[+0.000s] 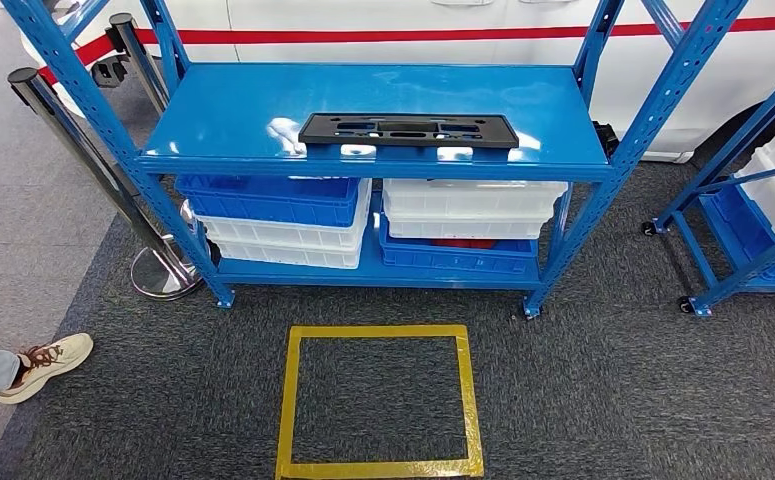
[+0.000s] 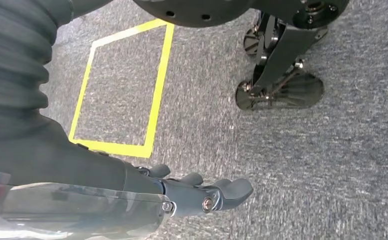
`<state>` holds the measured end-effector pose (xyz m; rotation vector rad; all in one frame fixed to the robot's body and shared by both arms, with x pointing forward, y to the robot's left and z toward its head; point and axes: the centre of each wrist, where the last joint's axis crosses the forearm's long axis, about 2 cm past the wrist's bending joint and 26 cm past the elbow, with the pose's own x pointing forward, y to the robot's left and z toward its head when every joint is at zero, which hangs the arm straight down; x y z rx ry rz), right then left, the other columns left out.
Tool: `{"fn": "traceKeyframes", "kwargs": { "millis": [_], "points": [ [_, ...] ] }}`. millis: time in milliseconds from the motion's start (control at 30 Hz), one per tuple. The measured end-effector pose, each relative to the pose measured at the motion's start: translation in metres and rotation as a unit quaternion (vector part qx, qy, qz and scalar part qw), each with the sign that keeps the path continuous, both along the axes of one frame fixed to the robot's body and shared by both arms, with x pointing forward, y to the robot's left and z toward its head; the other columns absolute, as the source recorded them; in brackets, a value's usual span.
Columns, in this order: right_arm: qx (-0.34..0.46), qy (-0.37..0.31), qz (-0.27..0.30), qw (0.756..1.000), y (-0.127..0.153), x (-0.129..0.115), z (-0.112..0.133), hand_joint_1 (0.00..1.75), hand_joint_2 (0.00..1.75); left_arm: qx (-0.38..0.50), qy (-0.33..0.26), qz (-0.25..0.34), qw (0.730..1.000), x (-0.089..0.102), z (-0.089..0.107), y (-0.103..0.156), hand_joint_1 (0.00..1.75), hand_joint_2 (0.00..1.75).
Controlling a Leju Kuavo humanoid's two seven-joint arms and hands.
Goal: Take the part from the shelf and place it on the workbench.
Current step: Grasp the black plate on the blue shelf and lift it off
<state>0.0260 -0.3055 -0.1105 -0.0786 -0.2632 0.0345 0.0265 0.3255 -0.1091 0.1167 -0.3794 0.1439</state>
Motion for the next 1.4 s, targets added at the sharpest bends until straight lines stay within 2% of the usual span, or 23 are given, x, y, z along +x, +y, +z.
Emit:
{"fn": "traceKeyframes", "kwargs": {
  "millis": [33,167,300,433,633,800,967,1200,1267,1400],
  "points": [
    [-0.001,0.0,0.0,1.0,0.0,0.001,0.0,0.0,0.0,0.002,-0.003,0.004,1.0,0.001,0.0,0.001,0.0,0.0],
    [-0.002,-0.008,-0.002,1.0,0.0,0.004,0.0,0.0,1.75,0.009,-0.012,0.023,1.0,0.003,0.0,0.006,0.0,0.0],
    [0.007,-0.034,-0.005,0.999,0.003,0.01,0.0,0.0,1.75,0.015,-0.021,0.039,0.999,0.005,0.0,0.009,0.0,0.0],
    [0.025,-0.082,-0.008,0.996,0.006,0.024,0.001,0.0,0.0,0.015,-0.03,0.058,0.998,0.009,0.0,0.009,0.0,0.0],
    [0.053,-0.178,-0.012,0.982,0.008,0.05,0.007,0.0,0.0,0.008,-0.035,0.081,0.996,0.01,0.0,0.005,0.0,0.0],
    [0.067,-0.274,-0.02,0.959,0.009,0.082,0.018,0.0,0.0,0.009,-0.041,0.095,0.995,0.013,0.0,0.005,0.0,0.0],
    [0.069,-0.373,-0.014,0.925,0.004,0.118,0.038,0.0,0.0,0.006,-0.043,0.106,0.993,0.014,0.0,0.003,0.0,0.0],
    [0.073,-0.498,0.017,0.864,0.0,0.165,0.076,0.0,0.0,0.004,-0.042,0.121,0.992,0.012,-0.001,0.001,0.0,0.0],
    [0.074,-0.514,0.021,0.854,0.001,0.171,0.082,0.0,0.0,0.004,-0.042,0.122,0.992,0.013,-0.001,0.001,0.0,0.0],
    [0.074,-0.515,0.021,0.854,0.001,0.172,0.082,0.0,0.0,0.004,-0.042,0.122,0.992,0.013,-0.001,0.001,0.0,0.0]
  ]
}}
